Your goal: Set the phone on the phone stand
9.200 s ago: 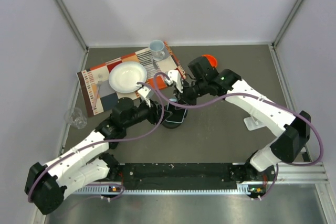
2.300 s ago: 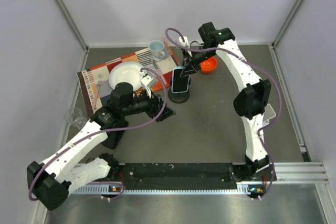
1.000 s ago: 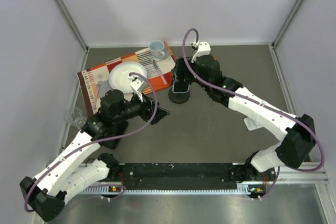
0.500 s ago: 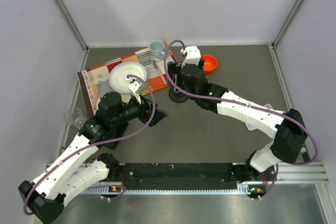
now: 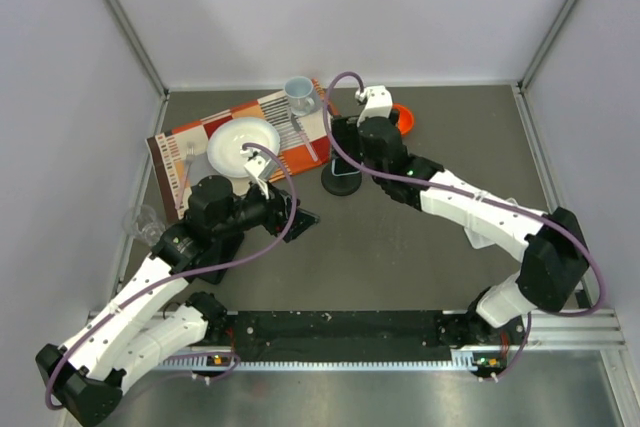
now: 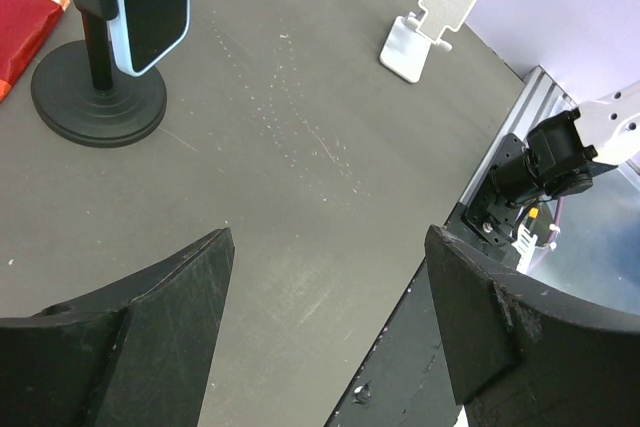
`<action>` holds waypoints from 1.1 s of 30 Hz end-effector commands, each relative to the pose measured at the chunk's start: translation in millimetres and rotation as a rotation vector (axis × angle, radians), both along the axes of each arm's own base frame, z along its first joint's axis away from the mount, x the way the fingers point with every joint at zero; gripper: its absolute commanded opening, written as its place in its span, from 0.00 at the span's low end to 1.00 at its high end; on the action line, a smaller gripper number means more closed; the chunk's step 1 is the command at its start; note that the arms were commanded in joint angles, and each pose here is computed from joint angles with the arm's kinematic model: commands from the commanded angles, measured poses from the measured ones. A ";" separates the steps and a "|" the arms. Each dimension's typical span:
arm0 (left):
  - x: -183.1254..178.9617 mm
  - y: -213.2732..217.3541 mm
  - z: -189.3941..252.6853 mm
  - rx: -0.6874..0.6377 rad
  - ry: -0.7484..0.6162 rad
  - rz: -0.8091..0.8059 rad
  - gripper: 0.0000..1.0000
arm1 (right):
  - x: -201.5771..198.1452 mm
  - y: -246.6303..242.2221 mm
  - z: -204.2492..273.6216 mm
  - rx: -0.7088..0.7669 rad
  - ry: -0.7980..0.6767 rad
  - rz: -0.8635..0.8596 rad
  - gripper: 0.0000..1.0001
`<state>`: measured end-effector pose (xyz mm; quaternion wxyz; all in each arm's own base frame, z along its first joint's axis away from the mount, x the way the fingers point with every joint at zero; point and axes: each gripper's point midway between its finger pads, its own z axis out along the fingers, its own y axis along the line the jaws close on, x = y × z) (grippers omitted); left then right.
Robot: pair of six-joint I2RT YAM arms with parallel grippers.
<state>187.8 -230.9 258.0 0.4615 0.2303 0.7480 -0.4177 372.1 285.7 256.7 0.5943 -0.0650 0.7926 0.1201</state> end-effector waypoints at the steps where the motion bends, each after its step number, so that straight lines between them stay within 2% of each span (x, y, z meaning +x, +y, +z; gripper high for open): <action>1: 2.4 0.6 6.7 -0.012 -0.037 -0.001 0.82 | 11.0 2.2 18.9 0.116 -0.022 0.013 0.98; 10: 2.4 -0.5 9.2 -0.020 -0.039 -0.006 0.82 | 24.5 17.3 7.1 0.065 -0.027 0.048 0.93; 13: 2.8 -0.4 8.4 -0.017 -0.038 -0.004 0.82 | 28.3 19.3 1.6 0.057 -0.014 0.038 0.87; 17: 3.1 0.3 7.0 -0.013 -0.038 -0.002 0.82 | 31.1 17.2 -3.3 0.025 -0.011 0.015 0.65; 18: 3.4 0.5 6.9 -0.012 -0.039 -0.001 0.82 | 33.4 15.4 -3.7 -0.004 -0.017 0.001 0.63; 19: 4.3 0.4 5.7 -0.010 -0.037 0.002 0.82 | 30.8 18.5 -6.9 -0.031 -0.012 0.009 0.56; 24: 5.7 -0.7 5.0 -0.011 -0.034 0.000 0.82 | 30.0 16.6 -12.4 -0.136 -0.023 -0.040 0.39; 25: 5.6 -0.9 5.3 -0.012 -0.035 -0.002 0.82 | 29.4 16.8 -14.9 -0.153 -0.024 -0.049 0.30; 33: 6.0 -0.4 4.0 -0.011 -0.031 0.000 0.82 | 25.8 7.5 -36.5 -0.201 -0.030 -0.141 0.16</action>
